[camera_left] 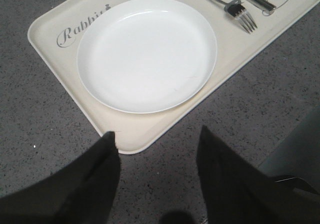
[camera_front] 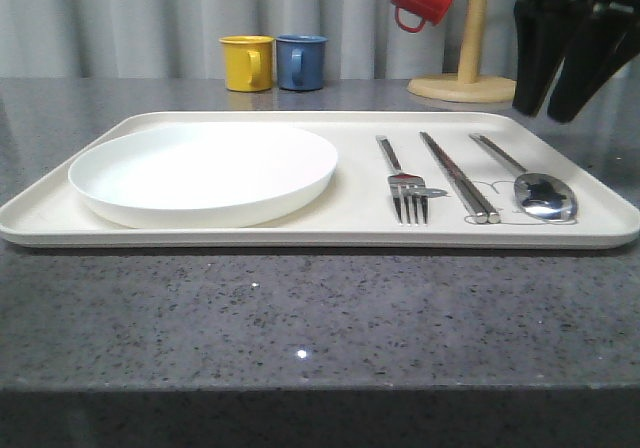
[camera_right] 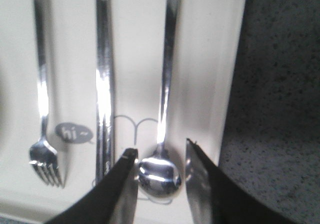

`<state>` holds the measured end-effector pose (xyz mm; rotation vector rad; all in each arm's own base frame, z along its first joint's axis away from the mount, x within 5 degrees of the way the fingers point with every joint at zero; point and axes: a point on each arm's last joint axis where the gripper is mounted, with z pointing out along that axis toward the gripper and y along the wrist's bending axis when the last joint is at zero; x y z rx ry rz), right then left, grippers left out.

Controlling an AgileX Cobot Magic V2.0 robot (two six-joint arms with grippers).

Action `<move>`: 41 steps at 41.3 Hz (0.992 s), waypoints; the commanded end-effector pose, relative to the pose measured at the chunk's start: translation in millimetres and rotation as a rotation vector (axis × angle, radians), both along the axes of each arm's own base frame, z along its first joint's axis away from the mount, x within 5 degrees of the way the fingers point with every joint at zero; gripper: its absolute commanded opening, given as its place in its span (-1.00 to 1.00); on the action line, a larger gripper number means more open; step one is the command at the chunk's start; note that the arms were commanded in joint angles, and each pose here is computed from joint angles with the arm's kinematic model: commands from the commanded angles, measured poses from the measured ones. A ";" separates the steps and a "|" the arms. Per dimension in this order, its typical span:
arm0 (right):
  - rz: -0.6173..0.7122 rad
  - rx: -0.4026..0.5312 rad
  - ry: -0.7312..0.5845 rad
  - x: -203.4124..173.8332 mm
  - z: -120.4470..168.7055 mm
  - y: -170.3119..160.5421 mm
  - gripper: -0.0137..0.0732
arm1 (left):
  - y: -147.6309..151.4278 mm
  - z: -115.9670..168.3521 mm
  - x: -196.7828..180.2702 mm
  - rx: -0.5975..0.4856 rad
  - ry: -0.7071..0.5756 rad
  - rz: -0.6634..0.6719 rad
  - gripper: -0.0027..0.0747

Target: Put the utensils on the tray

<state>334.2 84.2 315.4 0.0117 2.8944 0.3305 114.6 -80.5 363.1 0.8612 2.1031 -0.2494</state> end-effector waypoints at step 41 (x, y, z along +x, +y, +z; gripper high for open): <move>0.240 -0.025 -0.728 -235.4 100.9 -43.5 -0.05 | -2.3 13.5 1.1 -0.067 -0.075 -0.001 -0.03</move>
